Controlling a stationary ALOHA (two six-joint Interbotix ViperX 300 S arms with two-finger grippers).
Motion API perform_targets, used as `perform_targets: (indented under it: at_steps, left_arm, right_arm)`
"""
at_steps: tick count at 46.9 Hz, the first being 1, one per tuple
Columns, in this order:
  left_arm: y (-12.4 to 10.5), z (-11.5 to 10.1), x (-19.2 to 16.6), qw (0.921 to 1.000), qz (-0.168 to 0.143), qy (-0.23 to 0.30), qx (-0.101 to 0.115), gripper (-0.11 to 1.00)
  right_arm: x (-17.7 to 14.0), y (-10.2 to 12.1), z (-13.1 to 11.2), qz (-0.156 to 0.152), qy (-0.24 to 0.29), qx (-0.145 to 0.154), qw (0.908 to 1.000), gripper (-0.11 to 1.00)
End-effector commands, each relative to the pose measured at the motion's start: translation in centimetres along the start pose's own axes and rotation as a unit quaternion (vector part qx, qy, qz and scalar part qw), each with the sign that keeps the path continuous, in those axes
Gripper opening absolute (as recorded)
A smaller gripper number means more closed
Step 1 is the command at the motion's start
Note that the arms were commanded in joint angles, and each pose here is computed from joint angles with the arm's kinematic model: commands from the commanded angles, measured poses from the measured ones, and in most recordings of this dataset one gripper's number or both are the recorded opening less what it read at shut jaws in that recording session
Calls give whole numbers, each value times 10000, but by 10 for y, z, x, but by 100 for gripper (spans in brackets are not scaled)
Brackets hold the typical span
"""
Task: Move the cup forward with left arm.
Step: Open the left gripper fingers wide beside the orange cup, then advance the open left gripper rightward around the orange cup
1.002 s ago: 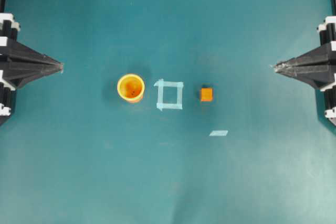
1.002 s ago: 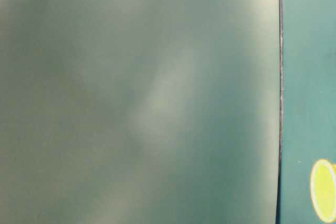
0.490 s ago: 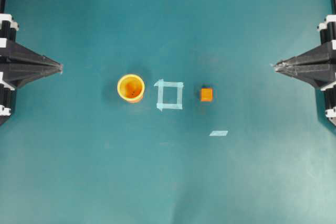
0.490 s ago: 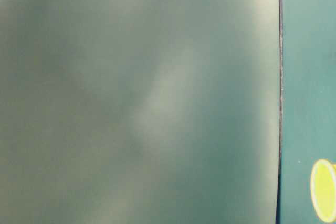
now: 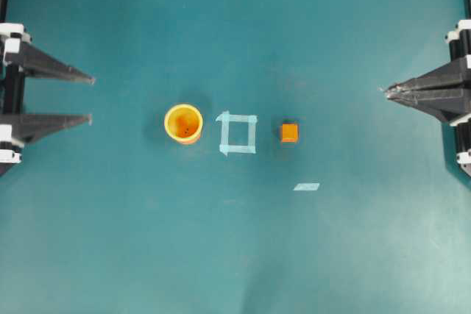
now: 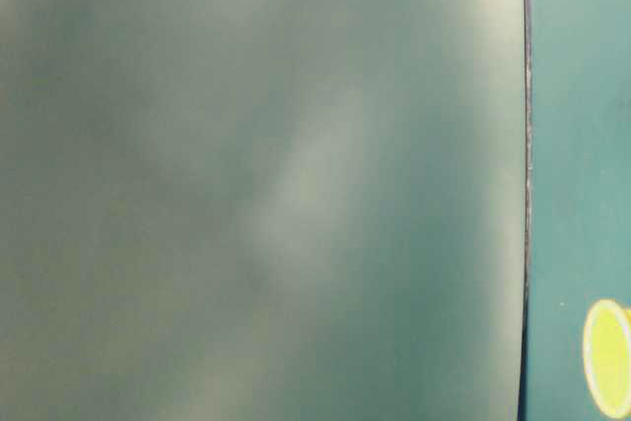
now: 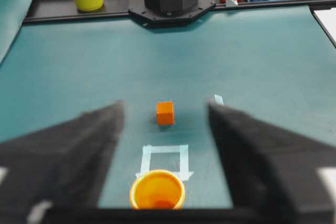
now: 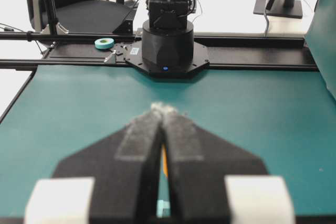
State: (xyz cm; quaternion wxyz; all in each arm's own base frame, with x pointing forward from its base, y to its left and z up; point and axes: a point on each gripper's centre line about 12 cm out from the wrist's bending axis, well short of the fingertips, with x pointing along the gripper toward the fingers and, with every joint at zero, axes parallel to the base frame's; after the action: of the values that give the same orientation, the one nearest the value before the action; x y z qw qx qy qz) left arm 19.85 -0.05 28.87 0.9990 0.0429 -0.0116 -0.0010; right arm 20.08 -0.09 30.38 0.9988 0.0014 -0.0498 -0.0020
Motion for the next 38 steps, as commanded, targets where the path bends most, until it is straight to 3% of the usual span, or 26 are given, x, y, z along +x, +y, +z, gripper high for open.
perform_targets:
  at_steps: [1, 25, 38]
  left_arm:
    - [0, 3, 3, 10000, -5, -8, -8, 71]
    - [2, -48, 16, 9998, 118, 180, 31, 70]
    - [9, -79, 27, 9963, 285, 809, 3, 76]
  right_arm:
    - [3, 0, 14, -9, -176, 6, 9998, -1]
    - [4, 0, 19, -7, -245, -1, 9997, -1]
    - [4, 0, 23, -7, -299, -1, 9996, -1]
